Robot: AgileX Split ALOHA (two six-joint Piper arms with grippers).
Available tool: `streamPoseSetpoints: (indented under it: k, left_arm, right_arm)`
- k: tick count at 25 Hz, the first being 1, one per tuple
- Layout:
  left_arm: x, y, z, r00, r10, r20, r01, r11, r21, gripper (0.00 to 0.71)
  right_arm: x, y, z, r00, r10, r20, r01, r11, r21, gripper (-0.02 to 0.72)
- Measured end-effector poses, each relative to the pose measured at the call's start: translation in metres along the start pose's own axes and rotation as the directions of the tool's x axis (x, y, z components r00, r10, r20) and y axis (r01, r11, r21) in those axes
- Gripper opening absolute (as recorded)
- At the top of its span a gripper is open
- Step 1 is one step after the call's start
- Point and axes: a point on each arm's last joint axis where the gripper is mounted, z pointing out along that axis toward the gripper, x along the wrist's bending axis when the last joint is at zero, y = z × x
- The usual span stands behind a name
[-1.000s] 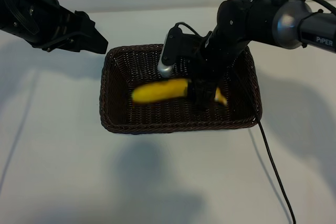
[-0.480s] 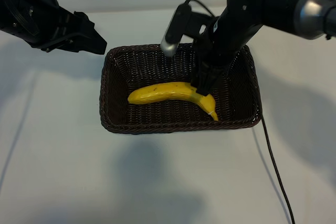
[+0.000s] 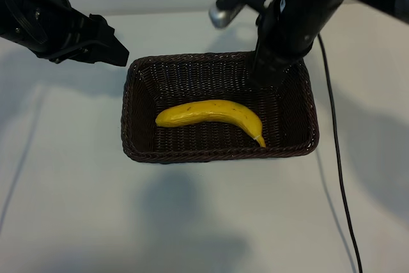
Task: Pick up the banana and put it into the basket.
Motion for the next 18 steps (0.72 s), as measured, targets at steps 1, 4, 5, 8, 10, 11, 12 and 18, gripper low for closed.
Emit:
streamPoseSetpoints:
  k: [1, 4, 5, 8, 10, 11, 12, 18]
  left_arm:
    - [0.000, 0.000, 0.000, 1.000, 0.000, 0.000, 0.000, 1.000, 0.000, 0.596]
    - [0.000, 0.000, 0.000, 1.000, 0.000, 0.000, 0.000, 1.000, -0.001, 0.596]
    - [0.000, 0.000, 0.000, 1.000, 0.000, -0.001, 0.000, 1.000, -0.002, 0.596]
    - [0.000, 0.000, 0.000, 1.000, -0.005, -0.001, 0.005, 1.000, -0.002, 0.596]
    - [0.000, 0.000, 0.000, 1.000, -0.012, -0.001, 0.012, 1.000, -0.002, 0.596]
    - [0.000, 0.000, 0.000, 1.000, -0.014, -0.001, 0.014, 1.000, -0.003, 0.596]
    - [0.000, 0.000, 0.000, 1.000, -0.016, -0.001, 0.016, 1.000, -0.003, 0.596]
    - [0.000, 0.000, 0.000, 1.000, -0.023, -0.003, 0.023, 1.000, -0.002, 0.596]
  right_arm:
    - [-0.001, 0.003, -0.007, 1.000, 0.030, 0.005, -0.030, 1.000, 0.003, 0.631]
    - [-0.005, 0.010, -0.029, 0.989, 0.150, 0.013, -0.150, 0.989, 0.016, 0.624]
    - [-0.006, 0.012, -0.035, 0.982, 0.188, 0.017, -0.188, 0.982, 0.012, 0.623]
    - [-0.010, 0.018, -0.050, 0.962, 0.268, 0.046, -0.267, 0.963, -0.022, 0.620]
    - [-0.012, 0.019, -0.055, 0.950, 0.306, 0.062, -0.303, 0.952, -0.040, 0.617]
    - [-0.012, 0.019, -0.055, 0.945, 0.320, 0.064, -0.318, 0.947, -0.040, 0.616]
    - [-0.012, 0.019, -0.056, 0.941, 0.334, 0.063, -0.332, 0.942, -0.042, 0.613]
    - [-0.014, 0.019, -0.056, 0.930, 0.362, 0.063, -0.360, 0.932, -0.045, 0.604]
